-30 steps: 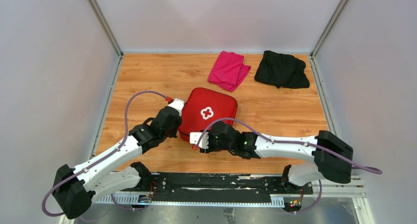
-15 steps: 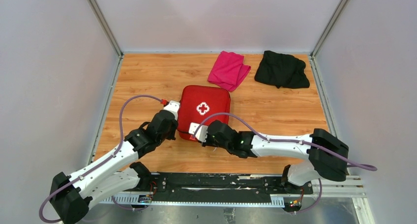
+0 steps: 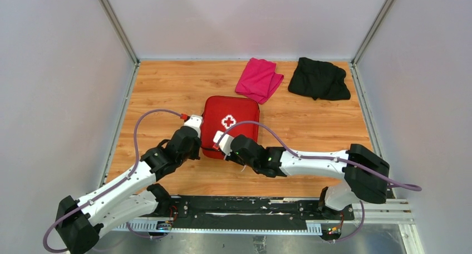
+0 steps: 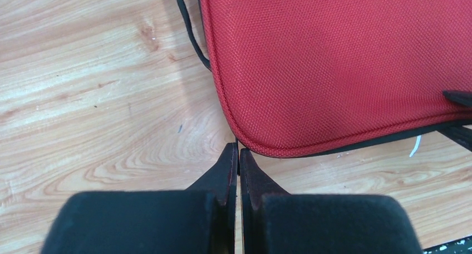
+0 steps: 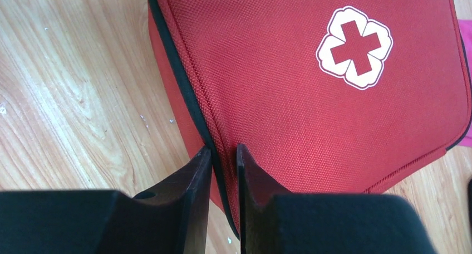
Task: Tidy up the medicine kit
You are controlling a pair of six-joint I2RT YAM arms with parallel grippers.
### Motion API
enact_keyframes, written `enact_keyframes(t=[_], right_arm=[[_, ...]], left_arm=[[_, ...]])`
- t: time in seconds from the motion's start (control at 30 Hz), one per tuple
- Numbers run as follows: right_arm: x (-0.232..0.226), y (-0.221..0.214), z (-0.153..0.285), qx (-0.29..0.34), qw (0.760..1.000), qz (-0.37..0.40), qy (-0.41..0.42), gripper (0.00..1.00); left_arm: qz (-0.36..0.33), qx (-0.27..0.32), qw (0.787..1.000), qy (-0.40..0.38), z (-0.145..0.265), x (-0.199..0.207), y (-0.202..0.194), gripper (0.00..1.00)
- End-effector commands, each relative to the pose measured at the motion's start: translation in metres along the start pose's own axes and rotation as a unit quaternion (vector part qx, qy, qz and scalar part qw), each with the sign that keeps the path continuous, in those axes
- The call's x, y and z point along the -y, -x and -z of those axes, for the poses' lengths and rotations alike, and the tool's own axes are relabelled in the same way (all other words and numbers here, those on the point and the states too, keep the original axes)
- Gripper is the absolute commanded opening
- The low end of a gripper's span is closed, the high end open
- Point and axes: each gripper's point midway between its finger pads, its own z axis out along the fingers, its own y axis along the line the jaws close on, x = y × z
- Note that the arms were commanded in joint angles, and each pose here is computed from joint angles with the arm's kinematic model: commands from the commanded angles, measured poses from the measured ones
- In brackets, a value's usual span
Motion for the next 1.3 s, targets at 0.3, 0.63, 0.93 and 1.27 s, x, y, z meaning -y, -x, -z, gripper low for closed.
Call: enact_keyframes(t=[0.3,0.63,0.93,1.27], right_arm=[[0.004,0.003,-0.013,0.003,0.997,-0.066,-0.033,0.05],[0.008,-0.001,-0.013,-0.003,0.996,-0.078,-0.045,0.05],[0.009,-0.003,-0.013,-0.010,0.995,-0.085,-0.050,0.05],[0.006,-0.005,-0.012,-0.011,0.995,-0.090,-0.046,0.05]], left_arm=[[-0.014,-0.051,0.993,-0.109,0.013,0.067,-0.036,0.00],[0.019,-0.032,0.999,0.034,0.022,0.011,-0.032,0.00],[0.069,-0.001,0.990,0.122,0.037,-0.021,-0.021,0.00],[0.069,0.046,0.976,0.203,0.045,-0.050,-0.003,0.00]])
